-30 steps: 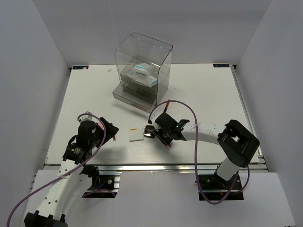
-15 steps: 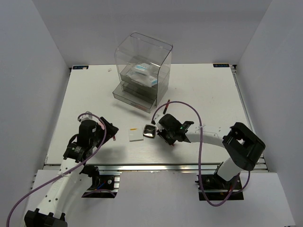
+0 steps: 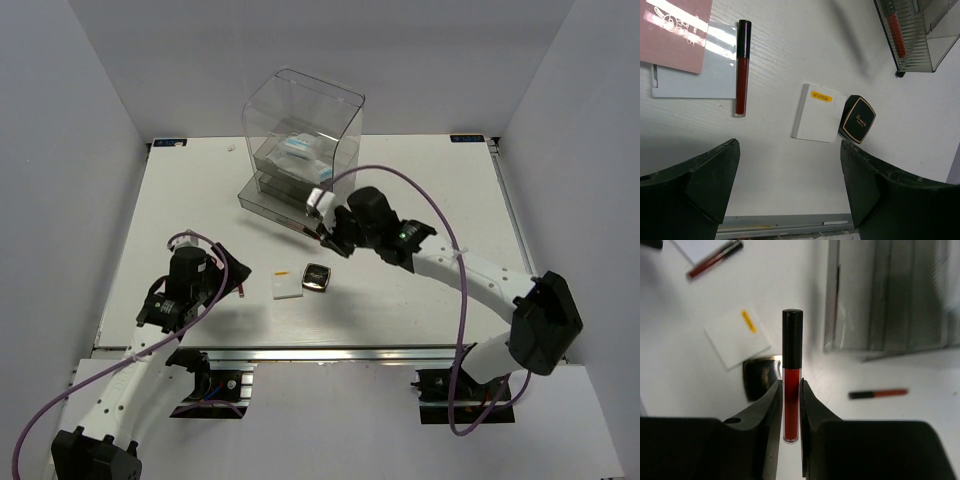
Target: Organize the makeup
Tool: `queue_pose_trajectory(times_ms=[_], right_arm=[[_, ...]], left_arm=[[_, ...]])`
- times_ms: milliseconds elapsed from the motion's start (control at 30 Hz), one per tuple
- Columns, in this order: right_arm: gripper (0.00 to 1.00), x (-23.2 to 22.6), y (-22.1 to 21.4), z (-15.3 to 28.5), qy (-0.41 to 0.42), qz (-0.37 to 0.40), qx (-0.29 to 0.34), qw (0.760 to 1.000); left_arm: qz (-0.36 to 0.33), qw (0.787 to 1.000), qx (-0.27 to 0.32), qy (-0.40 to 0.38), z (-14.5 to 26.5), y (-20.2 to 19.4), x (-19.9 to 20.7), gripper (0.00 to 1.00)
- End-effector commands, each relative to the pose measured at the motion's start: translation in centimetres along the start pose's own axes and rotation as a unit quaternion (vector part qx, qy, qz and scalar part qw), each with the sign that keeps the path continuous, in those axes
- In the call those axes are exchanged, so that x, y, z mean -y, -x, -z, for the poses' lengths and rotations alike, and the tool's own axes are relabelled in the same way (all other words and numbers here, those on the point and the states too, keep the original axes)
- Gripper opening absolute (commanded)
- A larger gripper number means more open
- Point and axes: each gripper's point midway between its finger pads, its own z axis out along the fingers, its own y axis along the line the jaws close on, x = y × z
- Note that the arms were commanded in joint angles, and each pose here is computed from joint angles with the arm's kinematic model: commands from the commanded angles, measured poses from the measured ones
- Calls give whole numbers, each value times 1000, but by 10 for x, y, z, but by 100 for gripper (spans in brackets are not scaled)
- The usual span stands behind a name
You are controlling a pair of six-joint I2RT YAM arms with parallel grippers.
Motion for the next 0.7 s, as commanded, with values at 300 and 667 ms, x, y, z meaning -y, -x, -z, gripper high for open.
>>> queue_pose_trajectory(times_ms=[300, 667], right_arm=[[3, 77, 97, -86, -78, 75, 51, 993], [50, 94, 80, -103, -80, 62, 29, 994]], left_arm=[[-29, 999, 21, 4, 1, 20, 10, 85], [-66, 997, -11, 40, -28, 20, 10, 72]])
